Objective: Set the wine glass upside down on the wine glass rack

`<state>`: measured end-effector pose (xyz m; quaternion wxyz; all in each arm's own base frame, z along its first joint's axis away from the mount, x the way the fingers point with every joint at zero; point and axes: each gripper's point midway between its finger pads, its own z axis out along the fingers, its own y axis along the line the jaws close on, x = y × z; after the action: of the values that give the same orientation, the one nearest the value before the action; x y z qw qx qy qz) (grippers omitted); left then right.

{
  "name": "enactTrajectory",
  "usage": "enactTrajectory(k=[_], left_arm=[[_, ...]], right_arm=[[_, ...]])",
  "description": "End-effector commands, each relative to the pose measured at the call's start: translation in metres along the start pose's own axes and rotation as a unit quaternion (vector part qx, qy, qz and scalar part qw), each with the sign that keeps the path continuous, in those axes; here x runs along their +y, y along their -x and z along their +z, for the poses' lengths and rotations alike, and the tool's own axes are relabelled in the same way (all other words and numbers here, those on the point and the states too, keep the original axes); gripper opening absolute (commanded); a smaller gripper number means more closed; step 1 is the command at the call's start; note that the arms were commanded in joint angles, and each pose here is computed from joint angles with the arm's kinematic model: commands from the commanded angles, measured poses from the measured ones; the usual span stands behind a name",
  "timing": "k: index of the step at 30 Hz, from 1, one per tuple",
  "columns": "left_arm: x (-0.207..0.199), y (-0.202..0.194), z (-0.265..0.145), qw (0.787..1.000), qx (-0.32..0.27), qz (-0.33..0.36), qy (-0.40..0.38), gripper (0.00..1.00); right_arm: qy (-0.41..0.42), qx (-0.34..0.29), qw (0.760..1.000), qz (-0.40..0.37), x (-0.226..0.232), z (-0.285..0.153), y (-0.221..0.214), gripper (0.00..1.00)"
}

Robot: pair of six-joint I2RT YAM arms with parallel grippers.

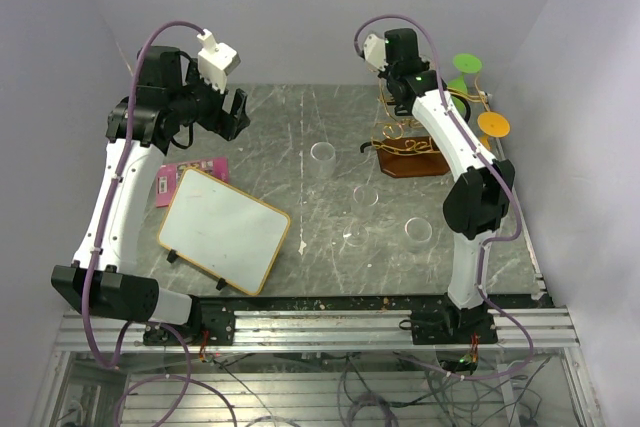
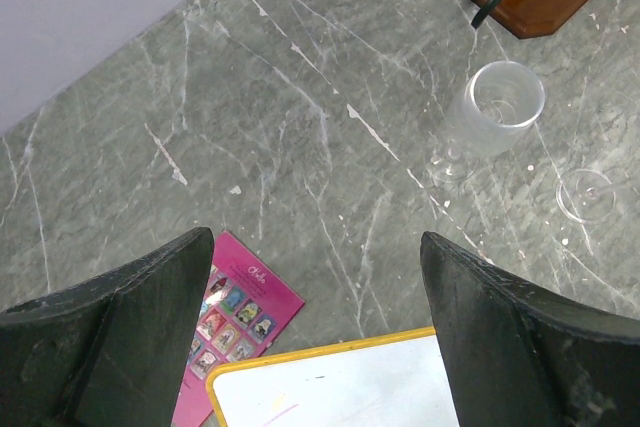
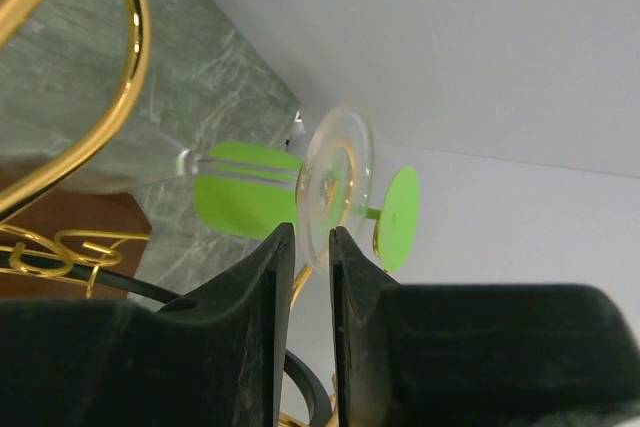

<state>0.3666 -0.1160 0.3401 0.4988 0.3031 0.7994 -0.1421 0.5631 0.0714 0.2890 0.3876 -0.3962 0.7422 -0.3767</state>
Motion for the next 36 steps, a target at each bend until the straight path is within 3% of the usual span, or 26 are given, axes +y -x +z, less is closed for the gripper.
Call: enactTrajectory(k=[1,12,20,30,36], left_arm=[[-0.002,0.009,-0.007,1.0,-0.022,0.005,-0.004,0.95],[-0.001,0.008,-0.009,1.0,-0.024,0.007,0.0,0.95],[0.002,0.001,0.002,1.0,-0.02,-0.001,-0.001,0.95],[-0.012,-0.012,0.035,0.996,-0.029,-0.063,-0.049,0.93],[-0.042,-0.01,0.068,0.997,-0.003,-0.042,-0.071,0.93]], right_arm=[[0.014,-0.013,1.0,0.018,-0.001,-0.013,0.003,0.21],[0.021,-0.033,0.999,0.036,-0.002,-0.018,0.014,0.28],[0.056,-0.088,0.992,0.073,0.0,-0.036,0.042,0.3],[0.09,-0.171,0.971,0.138,-0.016,-0.079,0.07,0.32],[0.101,-0.199,0.96,0.17,-0.026,-0.104,0.072,0.32]])
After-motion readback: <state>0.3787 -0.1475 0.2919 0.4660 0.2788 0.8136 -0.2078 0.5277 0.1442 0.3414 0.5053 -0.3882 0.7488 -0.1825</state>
